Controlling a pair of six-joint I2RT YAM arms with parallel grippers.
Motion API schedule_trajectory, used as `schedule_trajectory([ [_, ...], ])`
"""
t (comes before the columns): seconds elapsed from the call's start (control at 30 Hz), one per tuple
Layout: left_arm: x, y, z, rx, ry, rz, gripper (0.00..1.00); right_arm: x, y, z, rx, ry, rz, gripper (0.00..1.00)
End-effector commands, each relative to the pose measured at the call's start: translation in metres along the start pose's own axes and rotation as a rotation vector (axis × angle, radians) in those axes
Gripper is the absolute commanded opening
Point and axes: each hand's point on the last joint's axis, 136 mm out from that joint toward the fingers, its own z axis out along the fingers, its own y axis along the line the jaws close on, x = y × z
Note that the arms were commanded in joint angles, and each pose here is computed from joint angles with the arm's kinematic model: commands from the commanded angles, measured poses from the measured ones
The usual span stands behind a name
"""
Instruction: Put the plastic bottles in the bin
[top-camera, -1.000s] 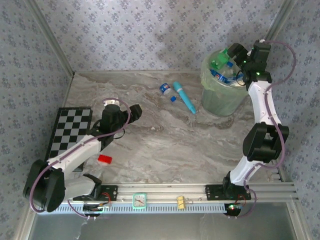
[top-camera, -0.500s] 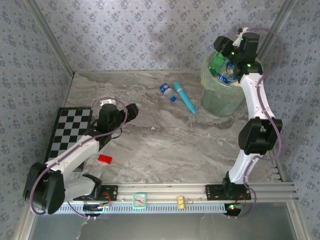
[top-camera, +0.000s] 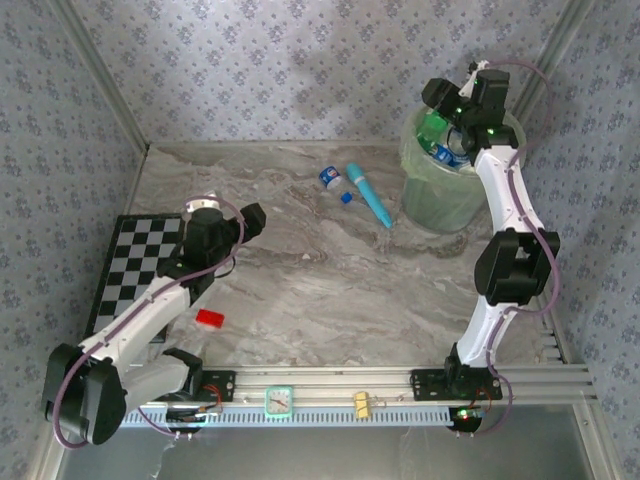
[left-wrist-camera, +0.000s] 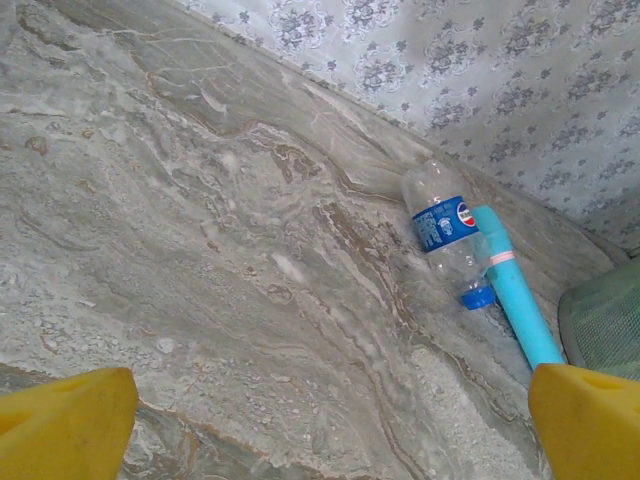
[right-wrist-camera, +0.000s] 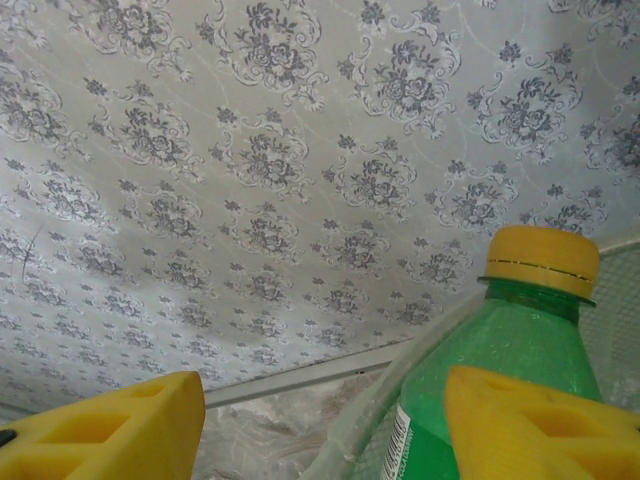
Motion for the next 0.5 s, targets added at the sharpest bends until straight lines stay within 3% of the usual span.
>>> schedule_trajectory([
  [0.0, -0.012, 0.001, -0.006, -0.010, -0.037, 0.013, 1.00, 0.000, 0.001, -0.021, 0.070, -0.018, -0.040, 0.68],
  [0.23, -0.022, 0.013, -0.011, -0.051, -0.066, 0.008, 1.00, -0.009, 0.030, -0.053, 0.027, -0.075, -0.099, 0.69],
  [0.47, -0.039, 0.049, -0.022, -0.162, -0.112, -0.029, 1.00, 0.055, 0.085, -0.050, -0.094, 0.092, -0.225, 0.71],
])
